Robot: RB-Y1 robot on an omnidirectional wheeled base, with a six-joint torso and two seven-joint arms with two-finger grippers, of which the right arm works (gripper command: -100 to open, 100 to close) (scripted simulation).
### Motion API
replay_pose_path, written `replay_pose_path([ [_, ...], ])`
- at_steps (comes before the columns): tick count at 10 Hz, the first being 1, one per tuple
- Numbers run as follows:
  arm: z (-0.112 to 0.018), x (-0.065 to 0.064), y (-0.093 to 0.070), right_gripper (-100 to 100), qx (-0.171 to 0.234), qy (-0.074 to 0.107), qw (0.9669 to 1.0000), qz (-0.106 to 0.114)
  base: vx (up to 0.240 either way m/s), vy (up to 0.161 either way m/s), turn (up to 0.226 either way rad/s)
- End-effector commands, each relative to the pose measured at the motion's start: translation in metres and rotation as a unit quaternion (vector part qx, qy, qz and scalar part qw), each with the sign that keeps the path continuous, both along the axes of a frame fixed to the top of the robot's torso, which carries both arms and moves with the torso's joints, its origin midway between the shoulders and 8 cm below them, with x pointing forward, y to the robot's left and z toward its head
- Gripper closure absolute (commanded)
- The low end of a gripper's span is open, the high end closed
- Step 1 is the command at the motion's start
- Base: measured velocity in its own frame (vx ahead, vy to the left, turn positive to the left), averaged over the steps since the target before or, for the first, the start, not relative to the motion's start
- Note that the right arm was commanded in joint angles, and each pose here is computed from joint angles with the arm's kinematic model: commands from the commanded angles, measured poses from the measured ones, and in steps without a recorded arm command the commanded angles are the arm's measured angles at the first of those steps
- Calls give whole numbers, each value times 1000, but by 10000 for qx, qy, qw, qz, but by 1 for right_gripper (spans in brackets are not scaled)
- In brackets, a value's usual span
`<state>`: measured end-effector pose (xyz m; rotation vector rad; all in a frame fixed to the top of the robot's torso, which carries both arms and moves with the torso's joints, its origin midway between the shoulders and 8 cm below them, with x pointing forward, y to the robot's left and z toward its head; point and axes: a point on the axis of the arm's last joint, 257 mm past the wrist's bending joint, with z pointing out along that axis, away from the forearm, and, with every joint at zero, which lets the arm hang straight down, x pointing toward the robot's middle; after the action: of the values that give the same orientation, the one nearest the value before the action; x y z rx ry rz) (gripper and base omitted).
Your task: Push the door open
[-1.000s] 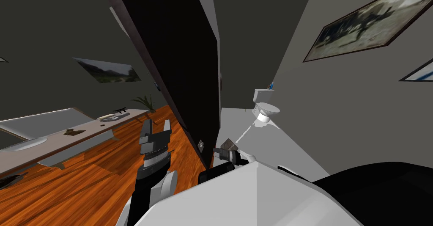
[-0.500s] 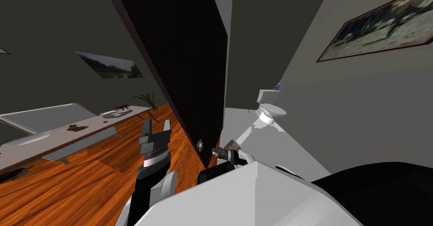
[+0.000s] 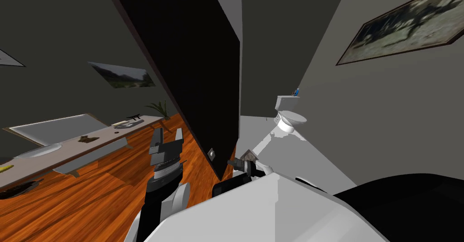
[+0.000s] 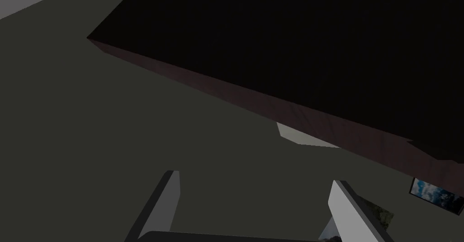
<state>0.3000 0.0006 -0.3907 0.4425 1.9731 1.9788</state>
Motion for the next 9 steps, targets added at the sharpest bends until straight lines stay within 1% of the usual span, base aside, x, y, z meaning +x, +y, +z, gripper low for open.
replay_pose_path([
  [1, 0, 19, -4, -100, -2, -14, 9994, -343, -58, 66, -67],
  [2, 0, 29, -7, -100, -4, -15, 9986, -529, -101, 89, -95],
  [3, 0, 29, -7, -100, -4, -15, 9986, -529, -76, 71, -20],
  [4, 0, 34, -8, -100, -5, -13, 9981, -622, -46, 52, -9],
  [6, 0, 51, -13, -100, -9, 2, 9956, -939, -64, 62, -49],
  [7, 1, 47, -10, -100, 4, -9, 9965, -838, -32, 32, -14],
  [8, 0, 51, -8, -100, -8, -10, 9959, -906, 78, 101, 62],
  [9, 0, 51, -6, -100, -9, -11, 9957, -921, 118, 149, 60],
])
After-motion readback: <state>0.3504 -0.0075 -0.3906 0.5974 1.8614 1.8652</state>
